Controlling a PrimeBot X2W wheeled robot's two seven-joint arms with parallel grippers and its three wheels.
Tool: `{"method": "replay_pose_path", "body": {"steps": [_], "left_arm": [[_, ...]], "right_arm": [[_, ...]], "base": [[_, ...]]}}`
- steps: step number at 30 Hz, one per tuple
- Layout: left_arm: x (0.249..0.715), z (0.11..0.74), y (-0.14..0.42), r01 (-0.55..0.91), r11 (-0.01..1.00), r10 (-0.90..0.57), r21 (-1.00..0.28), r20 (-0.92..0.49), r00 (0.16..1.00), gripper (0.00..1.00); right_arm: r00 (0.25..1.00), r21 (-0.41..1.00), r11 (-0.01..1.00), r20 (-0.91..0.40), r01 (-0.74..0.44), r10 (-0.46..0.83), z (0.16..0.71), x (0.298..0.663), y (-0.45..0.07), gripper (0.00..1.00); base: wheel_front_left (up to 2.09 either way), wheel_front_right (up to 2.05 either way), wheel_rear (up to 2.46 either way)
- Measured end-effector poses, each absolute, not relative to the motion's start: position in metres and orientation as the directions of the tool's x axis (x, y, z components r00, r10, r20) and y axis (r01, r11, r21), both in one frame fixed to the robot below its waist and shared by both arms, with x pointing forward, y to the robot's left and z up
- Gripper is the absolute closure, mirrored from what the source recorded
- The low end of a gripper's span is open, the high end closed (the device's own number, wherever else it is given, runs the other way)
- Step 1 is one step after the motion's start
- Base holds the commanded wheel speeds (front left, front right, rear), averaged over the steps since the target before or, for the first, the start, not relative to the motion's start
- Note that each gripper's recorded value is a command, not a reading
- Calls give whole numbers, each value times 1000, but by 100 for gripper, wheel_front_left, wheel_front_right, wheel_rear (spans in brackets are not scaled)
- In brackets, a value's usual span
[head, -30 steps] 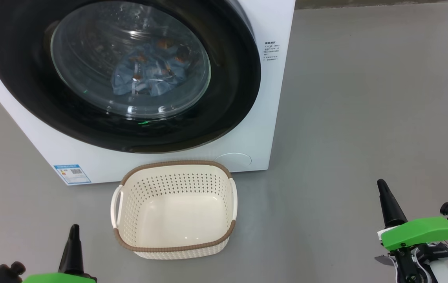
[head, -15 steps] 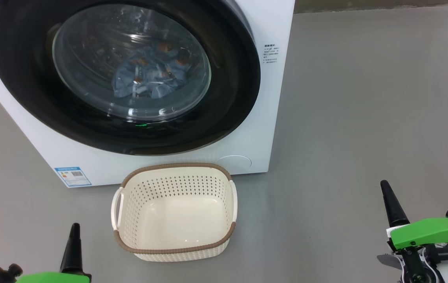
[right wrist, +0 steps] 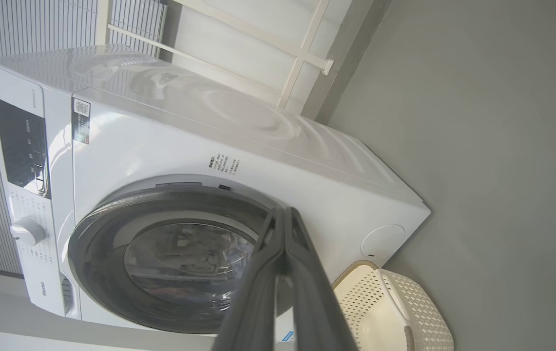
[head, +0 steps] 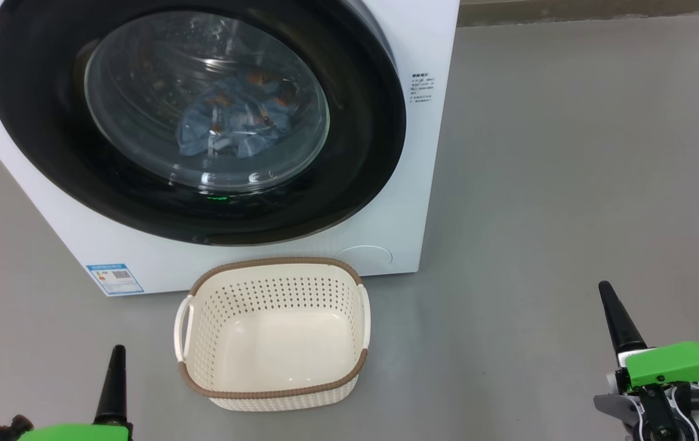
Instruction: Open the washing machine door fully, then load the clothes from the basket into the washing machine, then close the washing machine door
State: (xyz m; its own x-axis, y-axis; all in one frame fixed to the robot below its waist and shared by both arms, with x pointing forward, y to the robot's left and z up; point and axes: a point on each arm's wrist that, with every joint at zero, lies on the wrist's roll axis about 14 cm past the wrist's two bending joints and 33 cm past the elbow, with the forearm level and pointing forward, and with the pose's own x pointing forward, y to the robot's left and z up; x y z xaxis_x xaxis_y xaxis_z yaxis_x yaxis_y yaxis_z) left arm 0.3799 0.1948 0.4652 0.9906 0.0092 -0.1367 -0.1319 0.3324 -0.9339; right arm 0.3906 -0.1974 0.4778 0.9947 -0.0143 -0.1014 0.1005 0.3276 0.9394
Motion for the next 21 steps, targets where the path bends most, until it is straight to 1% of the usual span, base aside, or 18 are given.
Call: {"method": "replay_pose_path", "body": {"steps": [6, 21], "left_arm": [[380, 468, 193, -123, 277, 1, -953, -128, 992, 100], [381, 478, 189, -91, 114, -17, -989, -94, 995, 100]], "right_arm": [[994, 955, 277, -104, 104, -15, 477, 388, -198, 100], [998, 992, 107, -65, 67, -18, 488, 388, -202, 100]], "base": [[0, 0, 0], [0, 0, 0]]}}
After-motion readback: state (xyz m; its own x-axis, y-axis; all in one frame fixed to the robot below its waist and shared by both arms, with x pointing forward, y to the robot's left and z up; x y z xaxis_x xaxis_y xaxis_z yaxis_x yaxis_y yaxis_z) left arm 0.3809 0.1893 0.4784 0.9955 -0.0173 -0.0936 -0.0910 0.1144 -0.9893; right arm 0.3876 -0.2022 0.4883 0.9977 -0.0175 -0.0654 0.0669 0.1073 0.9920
